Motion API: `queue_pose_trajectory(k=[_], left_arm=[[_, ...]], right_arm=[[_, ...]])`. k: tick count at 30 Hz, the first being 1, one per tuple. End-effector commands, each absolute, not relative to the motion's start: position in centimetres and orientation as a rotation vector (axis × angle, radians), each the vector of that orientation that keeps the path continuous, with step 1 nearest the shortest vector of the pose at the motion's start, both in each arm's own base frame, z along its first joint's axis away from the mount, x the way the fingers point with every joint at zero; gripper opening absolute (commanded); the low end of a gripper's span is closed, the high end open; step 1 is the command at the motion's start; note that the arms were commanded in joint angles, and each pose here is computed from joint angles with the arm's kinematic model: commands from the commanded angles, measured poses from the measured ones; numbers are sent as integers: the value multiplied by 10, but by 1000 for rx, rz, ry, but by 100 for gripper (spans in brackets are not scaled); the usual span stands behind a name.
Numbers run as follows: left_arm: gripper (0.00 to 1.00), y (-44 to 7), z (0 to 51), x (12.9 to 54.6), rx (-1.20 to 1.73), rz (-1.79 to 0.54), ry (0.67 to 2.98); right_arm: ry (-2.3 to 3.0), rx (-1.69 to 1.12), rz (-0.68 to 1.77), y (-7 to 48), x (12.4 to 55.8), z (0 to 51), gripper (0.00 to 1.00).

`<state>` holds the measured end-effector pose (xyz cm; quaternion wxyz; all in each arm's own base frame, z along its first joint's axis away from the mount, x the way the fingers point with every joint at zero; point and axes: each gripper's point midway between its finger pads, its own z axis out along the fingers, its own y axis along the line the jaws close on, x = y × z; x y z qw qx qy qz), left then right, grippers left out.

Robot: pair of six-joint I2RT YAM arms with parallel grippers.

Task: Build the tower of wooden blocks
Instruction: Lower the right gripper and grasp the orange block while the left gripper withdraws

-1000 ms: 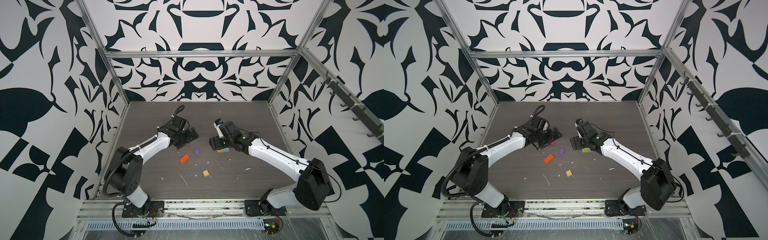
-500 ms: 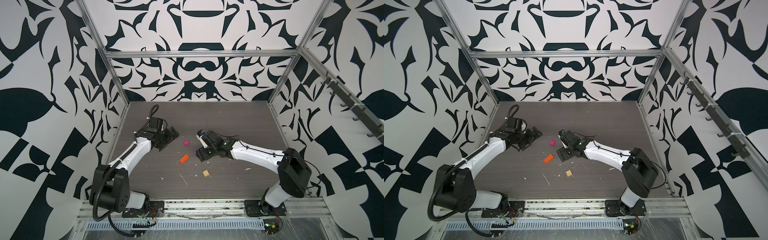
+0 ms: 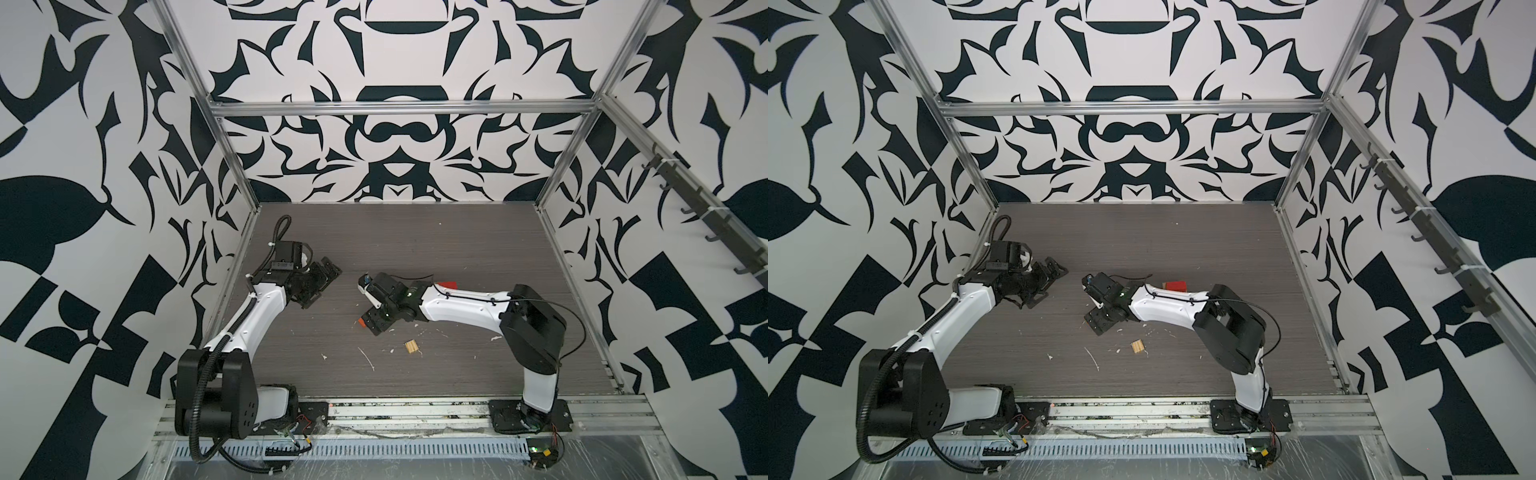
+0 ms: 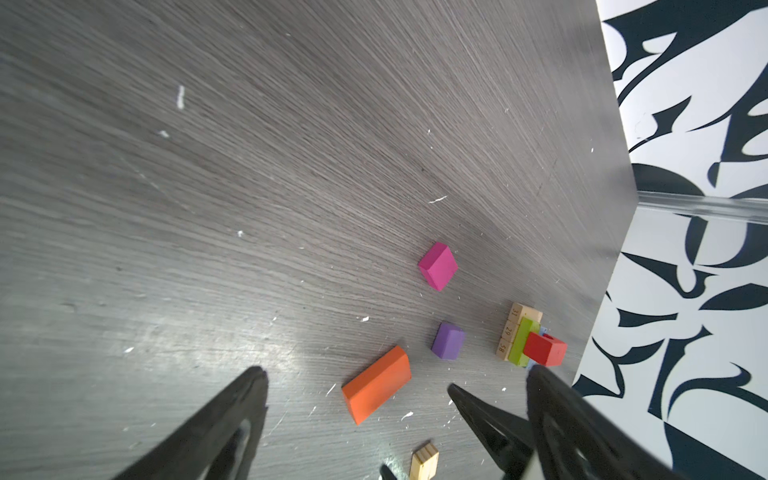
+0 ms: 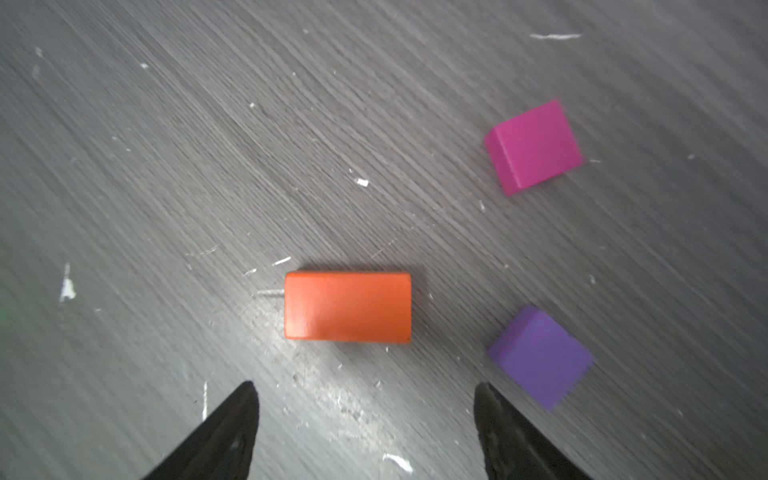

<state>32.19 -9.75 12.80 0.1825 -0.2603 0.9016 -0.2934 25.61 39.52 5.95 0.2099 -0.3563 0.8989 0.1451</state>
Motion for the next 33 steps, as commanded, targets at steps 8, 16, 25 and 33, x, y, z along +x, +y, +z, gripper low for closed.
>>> queue_pose_trajectory(k=[8,16,25,33], left_arm=[[99,-95,130,306,-724,-865,2548],[99,-94,129,304,-728,-870,2546],[99,-95,128,305,-730,-884,2546],[99,-96,125,304,-733,-892,2553]], right_arm=[[2463,-1056,418,427,264,57,80],[2484,-1059,355,426,265,41,75],[2471,-1074,286,424,262,36,67],[2458,-1048,270,422,266,45,59]])
